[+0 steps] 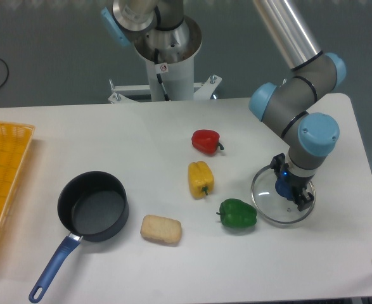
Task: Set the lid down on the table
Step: 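Lower the glass lid flat onto the table beside the green pepper, then hold the lid on the table and open the gripper off the knob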
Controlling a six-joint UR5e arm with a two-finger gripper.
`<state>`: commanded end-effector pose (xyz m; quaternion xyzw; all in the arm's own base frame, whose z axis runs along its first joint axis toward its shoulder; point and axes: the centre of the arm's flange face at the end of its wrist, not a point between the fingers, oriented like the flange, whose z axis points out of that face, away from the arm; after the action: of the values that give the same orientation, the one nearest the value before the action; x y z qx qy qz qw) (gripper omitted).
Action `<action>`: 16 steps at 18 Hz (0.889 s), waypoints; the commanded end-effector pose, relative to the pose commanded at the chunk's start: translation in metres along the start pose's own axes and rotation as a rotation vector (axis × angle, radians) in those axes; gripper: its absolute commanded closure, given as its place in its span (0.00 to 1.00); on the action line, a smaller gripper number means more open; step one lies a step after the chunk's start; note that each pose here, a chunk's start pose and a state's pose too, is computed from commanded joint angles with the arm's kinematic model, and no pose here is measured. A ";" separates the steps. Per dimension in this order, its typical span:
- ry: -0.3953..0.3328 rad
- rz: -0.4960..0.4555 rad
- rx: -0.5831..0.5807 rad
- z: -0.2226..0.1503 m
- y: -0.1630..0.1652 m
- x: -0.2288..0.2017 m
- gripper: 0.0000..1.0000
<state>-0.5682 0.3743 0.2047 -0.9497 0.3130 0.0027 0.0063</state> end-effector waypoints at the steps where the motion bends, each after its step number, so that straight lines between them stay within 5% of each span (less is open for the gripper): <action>1: 0.000 0.000 0.000 0.000 0.000 0.000 0.45; 16: -0.012 -0.001 0.005 0.007 0.000 -0.003 0.46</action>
<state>-0.5704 0.3760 0.1974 -0.9499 0.3123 0.0078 0.0105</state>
